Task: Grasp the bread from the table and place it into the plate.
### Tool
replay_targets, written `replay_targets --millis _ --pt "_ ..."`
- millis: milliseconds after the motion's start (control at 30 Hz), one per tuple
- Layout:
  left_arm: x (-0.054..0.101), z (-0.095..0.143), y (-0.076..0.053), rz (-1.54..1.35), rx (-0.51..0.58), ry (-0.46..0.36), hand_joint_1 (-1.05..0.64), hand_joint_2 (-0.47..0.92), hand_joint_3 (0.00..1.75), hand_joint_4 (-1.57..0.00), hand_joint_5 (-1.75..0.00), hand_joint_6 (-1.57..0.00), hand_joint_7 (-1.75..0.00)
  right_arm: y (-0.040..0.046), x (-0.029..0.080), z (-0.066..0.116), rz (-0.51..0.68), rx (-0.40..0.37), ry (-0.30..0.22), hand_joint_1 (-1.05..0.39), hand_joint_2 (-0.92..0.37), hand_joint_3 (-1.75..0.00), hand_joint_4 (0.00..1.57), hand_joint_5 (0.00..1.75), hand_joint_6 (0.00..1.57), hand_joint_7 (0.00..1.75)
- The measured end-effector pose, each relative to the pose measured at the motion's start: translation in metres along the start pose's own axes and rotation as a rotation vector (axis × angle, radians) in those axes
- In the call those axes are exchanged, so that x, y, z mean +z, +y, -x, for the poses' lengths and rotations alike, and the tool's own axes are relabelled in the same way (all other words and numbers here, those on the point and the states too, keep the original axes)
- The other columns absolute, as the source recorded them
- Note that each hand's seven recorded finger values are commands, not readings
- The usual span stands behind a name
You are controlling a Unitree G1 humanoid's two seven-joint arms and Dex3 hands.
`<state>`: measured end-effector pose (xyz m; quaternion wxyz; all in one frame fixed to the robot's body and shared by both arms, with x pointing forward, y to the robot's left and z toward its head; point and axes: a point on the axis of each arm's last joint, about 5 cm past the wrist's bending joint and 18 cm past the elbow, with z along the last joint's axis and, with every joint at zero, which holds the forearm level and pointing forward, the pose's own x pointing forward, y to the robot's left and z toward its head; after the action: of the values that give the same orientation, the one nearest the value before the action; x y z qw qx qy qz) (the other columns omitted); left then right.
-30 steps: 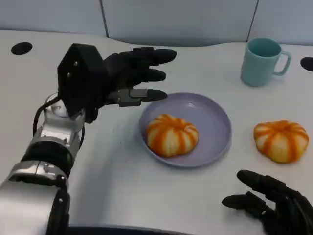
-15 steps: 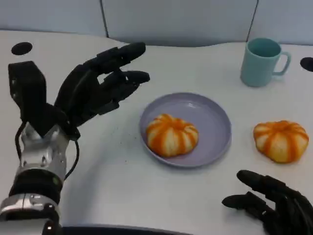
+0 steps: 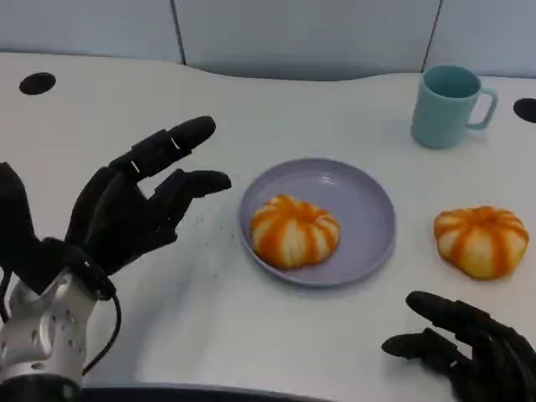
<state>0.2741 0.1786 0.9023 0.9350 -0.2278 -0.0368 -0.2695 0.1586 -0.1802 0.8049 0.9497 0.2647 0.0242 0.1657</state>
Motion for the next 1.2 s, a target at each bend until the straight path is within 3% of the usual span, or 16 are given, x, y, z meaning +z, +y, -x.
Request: replay_targets --millis 267,400,533,767,1200 --pt "-0.016 0.027 -0.005 0.042 0.067 0.025 -0.23 0.58 1.05 -0.17 -1.6 -0.3 -0.94 -0.0011 0.0 0.0 0.0 -0.001 0.003 -0.75 -0.92 -0.29 0.62 0.89 0.91 0.01" --pt "-0.024 0.037 -0.006 0.045 0.112 0.039 -0.27 0.58 1.06 -0.06 -1.72 -0.18 -1.21 -0.0016 0.0 -0.001 0.005 -0.005 0.006 -0.75 -0.92 -0.29 0.62 0.89 0.92 0.01" --pt "-0.03 0.045 -0.006 0.051 0.137 0.048 -0.28 0.61 1.01 -0.08 -1.75 -0.08 -1.45 -0.0014 0.001 -0.002 0.012 -0.016 0.008 -0.74 -0.92 -0.3 0.62 0.89 0.92 0.01" --pt "-0.04 0.057 -0.01 0.086 0.201 0.055 -0.27 0.66 0.9 -0.15 -1.75 -0.03 -1.71 -0.0007 0.001 -0.002 0.021 -0.013 0.014 -0.75 -0.92 -0.3 0.61 0.91 0.91 0.01" --pt "-0.054 0.071 -0.01 0.107 0.247 0.062 -0.25 0.69 0.9 -0.24 -1.75 -0.09 -1.72 -0.0015 0.002 -0.004 0.039 -0.024 0.018 -0.75 -0.92 -0.31 0.59 0.95 0.92 0.01"
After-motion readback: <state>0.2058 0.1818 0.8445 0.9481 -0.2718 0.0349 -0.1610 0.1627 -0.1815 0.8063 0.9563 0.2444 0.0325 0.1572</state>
